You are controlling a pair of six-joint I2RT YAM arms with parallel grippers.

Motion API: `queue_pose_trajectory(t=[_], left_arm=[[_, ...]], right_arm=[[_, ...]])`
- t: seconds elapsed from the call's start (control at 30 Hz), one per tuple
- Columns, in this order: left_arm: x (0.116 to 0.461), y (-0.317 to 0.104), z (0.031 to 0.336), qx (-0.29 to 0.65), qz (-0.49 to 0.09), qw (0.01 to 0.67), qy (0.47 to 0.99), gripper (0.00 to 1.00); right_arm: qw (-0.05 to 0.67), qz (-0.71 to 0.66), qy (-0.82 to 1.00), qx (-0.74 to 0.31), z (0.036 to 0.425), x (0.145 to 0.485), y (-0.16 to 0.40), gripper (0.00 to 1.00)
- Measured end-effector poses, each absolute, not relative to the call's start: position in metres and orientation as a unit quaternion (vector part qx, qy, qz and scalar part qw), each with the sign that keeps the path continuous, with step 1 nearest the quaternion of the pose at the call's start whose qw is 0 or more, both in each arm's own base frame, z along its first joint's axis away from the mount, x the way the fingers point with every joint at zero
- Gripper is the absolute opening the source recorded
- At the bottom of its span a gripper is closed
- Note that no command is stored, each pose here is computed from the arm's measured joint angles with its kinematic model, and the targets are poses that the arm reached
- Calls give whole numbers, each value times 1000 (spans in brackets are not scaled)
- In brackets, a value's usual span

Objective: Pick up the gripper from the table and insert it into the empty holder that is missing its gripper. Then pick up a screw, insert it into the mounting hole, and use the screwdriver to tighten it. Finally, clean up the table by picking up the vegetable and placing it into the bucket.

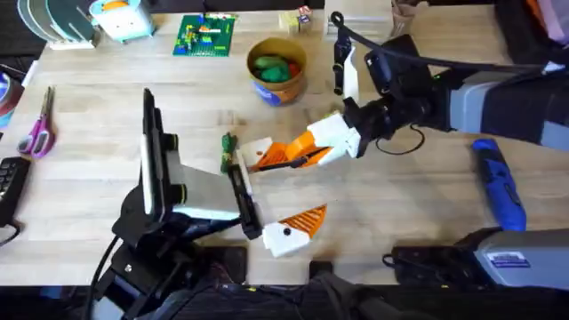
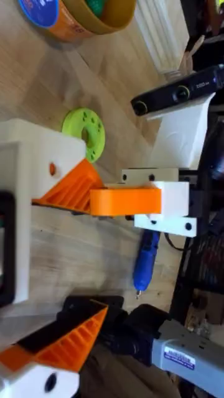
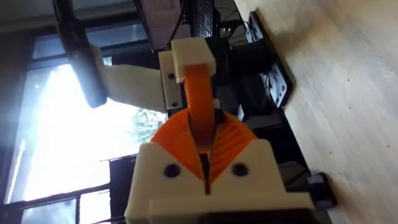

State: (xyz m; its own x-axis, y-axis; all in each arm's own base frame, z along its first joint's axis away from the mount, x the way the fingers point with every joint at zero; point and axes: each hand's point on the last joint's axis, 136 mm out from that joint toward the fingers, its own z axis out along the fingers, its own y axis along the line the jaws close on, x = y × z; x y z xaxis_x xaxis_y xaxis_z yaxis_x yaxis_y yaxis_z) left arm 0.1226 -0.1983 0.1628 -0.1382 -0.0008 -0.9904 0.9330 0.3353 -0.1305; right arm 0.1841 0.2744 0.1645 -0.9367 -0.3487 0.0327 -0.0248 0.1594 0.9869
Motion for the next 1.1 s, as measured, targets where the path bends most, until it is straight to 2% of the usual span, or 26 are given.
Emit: queue_pose_trajectory(t=[0.3,0.7,0.83,0.97,1.1], left_arm=[[125,-197,163,375,-431,540,618,992],[131,-194,163,361,-424,544,627,992],[132,-194,163,358,-423,546,629,992],[133,-193,163,353,-423,545,632,992],[135,-193,163,344,-425,544,636,992]], right_arm=[[108,-652,-737,141,166,201,288,8],[112,-638,-752,124,162,204,295,8],[112,-636,-754,120,162,204,296,67],[112,-635,-755,119,162,205,296,85],[109,-633,-757,117,160,206,296,174]])
